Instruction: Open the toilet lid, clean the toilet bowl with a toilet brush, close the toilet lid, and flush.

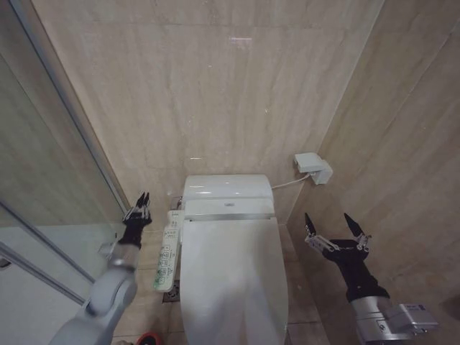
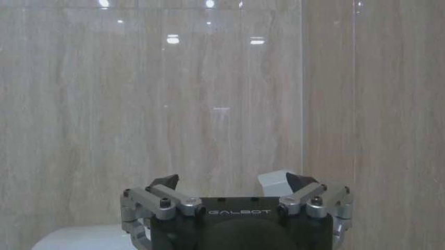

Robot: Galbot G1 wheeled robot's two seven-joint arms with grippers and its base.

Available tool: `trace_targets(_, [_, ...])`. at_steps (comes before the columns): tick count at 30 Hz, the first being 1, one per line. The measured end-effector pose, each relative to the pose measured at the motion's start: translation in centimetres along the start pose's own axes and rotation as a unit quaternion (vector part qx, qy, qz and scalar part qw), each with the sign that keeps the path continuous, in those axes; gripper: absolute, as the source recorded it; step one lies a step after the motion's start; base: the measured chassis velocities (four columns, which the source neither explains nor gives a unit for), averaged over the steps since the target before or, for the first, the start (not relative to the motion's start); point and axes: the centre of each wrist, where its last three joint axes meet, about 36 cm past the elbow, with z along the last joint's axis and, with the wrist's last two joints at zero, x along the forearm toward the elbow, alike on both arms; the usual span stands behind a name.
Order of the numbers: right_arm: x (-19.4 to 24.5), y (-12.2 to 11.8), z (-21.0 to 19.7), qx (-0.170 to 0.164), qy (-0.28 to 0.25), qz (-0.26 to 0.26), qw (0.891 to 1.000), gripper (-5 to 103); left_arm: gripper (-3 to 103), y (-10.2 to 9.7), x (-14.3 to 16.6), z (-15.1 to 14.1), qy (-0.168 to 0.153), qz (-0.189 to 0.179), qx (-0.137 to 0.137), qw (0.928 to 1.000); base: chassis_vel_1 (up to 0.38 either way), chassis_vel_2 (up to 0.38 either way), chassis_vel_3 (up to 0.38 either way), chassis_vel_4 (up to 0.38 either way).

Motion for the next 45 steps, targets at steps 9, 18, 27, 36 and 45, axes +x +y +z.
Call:
trace_targets(9, [0.0, 0.0, 0.0, 0.0, 0.0, 0.0, 1.0, 100, 49, 0.5, 6.9, -5.2, 0.04, -0.022, -0.069, 0.9966, 0.0, 0.0, 0.0, 0.0])
trace_targets(18, [0.0, 0.0, 0.0, 0.0, 0.0, 0.0, 1.0, 100, 76, -0.4, 10.3, -8.8, 0.043, 0.01, -0.071, 0.9965, 0.0, 0.0, 0.0, 0.0])
trace_targets(27, [0.0, 0.0, 0.0, 0.0, 0.0, 0.0, 1.0, 100, 99, -1.4, 12.0, -10.7, 0.036, 0.02, -0.085, 0.9955, 0.0, 0.0, 0.0, 0.0])
trace_targets(36, [0.0, 0.0, 0.0, 0.0, 0.0, 0.0, 1.0, 100, 100, -2.4, 13.3, -11.3, 0.033, 0.014, -0.083, 0.9959, 0.0, 0.0, 0.0, 0.0])
trace_targets(45, [0.0, 0.0, 0.0, 0.0, 0.0, 0.0, 1.0, 100, 100, -2.9, 13.9, -11.8, 0.031, 0.008, -0.078, 0.9965, 0.0, 0.0, 0.0, 0.0])
